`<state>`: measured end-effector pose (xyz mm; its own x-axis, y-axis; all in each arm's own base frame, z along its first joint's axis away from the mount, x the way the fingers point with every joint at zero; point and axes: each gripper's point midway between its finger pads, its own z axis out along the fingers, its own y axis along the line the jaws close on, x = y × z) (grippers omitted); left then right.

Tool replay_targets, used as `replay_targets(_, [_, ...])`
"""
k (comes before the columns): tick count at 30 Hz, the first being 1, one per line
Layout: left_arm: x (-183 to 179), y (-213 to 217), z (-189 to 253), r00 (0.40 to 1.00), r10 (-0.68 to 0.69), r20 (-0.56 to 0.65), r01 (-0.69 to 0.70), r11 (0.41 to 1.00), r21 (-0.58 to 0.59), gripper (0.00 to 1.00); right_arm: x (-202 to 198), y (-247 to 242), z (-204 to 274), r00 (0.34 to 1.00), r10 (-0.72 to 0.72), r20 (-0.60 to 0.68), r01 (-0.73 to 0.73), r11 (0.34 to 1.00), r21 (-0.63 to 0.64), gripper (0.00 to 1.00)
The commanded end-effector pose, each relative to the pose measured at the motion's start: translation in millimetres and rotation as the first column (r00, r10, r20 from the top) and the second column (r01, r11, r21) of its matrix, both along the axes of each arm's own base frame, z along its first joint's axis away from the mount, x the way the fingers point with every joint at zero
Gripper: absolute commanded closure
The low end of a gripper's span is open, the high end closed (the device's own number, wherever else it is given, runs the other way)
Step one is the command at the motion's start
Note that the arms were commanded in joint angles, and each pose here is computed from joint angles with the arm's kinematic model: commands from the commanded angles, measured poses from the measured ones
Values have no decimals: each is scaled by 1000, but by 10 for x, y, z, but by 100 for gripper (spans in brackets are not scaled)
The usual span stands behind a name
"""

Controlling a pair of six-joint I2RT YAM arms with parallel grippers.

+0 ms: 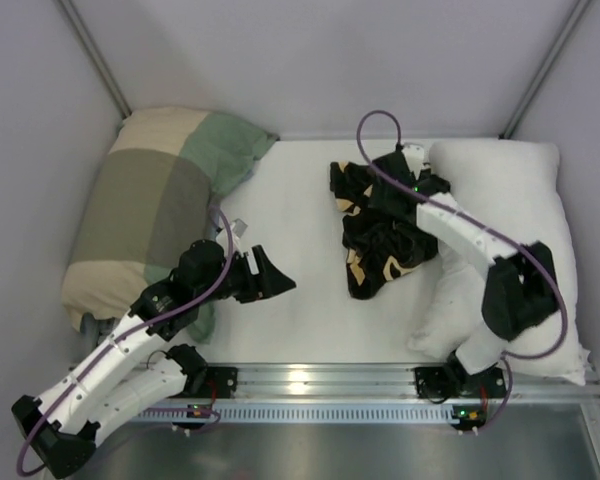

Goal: Remove the pillowcase from the pillow

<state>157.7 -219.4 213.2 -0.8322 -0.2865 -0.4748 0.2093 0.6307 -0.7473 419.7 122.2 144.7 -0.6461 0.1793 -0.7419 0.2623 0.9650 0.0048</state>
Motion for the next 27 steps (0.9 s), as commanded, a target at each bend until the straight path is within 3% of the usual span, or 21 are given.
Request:
replay_targets(1, [12,-35,6,1000,0,8,1,1000,-24,19,-551,196,755,975,67,210,-88,992,90,19])
replay_targets(2, [17,-38,-24,1000,1,0,-1,1000,-16,16,-710,184,453,983,87,163,-109,985,133,11])
replay_targets(3, [17,-44,-47,1000,-1,-9,0,1000,-14,13,-748,232,456,979,81,190,-122,969,216,4])
replay_targets(6, [1,-83,-107,999,-13,-37,12,1000,-15,5,-1031,272,248,980,141,142,-179,932,314,1])
replay_targets(8, [-16,-113,-175,998,-30,-53,29,999,-15,3,-1191,227,140,982,161,94,-183,936,301,1])
replay_targets(15, [-24,-256,-303,993,-70,-90,64,996,-67,1,-1597,-334,58,999,-8,53,2,992,122,1])
replay_targets(27, [-126,-638,-578,979,-153,-137,143,987,-80,1,-1842,-423,-127,992,61,108,-77,986,148,0])
